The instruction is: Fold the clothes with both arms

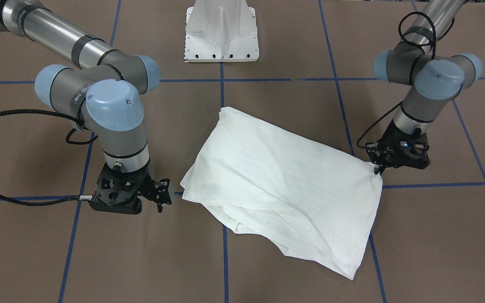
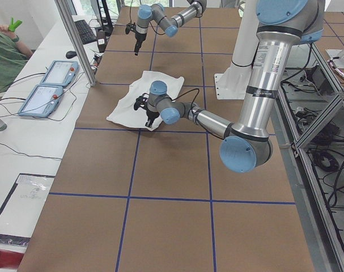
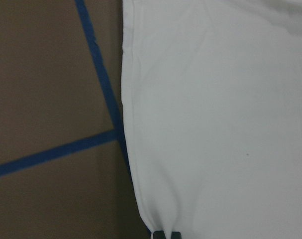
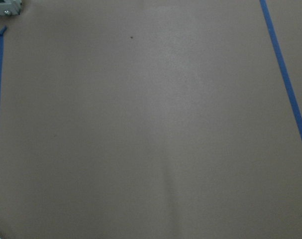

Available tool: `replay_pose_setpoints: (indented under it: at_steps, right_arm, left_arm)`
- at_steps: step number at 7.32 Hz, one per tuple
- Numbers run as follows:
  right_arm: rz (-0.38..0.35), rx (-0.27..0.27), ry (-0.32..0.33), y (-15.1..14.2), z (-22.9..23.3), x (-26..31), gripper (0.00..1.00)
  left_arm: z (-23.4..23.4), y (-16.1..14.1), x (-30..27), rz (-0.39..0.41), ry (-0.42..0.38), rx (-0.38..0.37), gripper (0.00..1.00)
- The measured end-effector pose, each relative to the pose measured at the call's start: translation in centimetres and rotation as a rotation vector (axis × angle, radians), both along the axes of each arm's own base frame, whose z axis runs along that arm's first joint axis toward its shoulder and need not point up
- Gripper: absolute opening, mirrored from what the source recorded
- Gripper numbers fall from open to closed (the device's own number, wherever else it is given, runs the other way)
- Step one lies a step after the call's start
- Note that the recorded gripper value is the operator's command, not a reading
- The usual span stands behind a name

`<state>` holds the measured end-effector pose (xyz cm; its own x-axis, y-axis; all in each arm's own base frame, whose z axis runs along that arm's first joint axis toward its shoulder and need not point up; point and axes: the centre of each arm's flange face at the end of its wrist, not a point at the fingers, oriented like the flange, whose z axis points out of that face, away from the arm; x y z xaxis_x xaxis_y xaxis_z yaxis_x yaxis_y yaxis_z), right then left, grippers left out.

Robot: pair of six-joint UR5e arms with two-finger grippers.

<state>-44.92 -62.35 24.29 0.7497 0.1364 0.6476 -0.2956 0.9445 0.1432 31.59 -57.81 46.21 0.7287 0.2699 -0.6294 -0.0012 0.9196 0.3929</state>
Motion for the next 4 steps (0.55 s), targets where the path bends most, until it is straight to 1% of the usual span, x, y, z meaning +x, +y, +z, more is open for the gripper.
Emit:
replay_pose_setpoints:
  at_steps: [1,2,3,4]
  right_arm:
    - [-0.006,0.003,-0.01,0.7,-0.6,-0.7,1.0]
    - [-0.003,-0.002,-0.023,1.3,-1.1,-1.4,1.0]
    - [0.014,-0.018,-0.046,1.9,-1.7,-2.3,1.0]
    - [0.043,-0.049,-0.08,3.0,-2.2,-3.8,1.0]
  left_arm:
    - [0.3,-5.2,-0.3,-0.022,-0.035,-0.004,0.0]
    - [-0.2,-9.3,-0.2,-0.035,-0.056,-0.008,0.96]
    - [-1.1,-11.6,0.0,-0.042,-0.059,-0.005,1.0]
    - [-1.9,-12.5,-0.2,-0.048,-0.047,0.007,1.0]
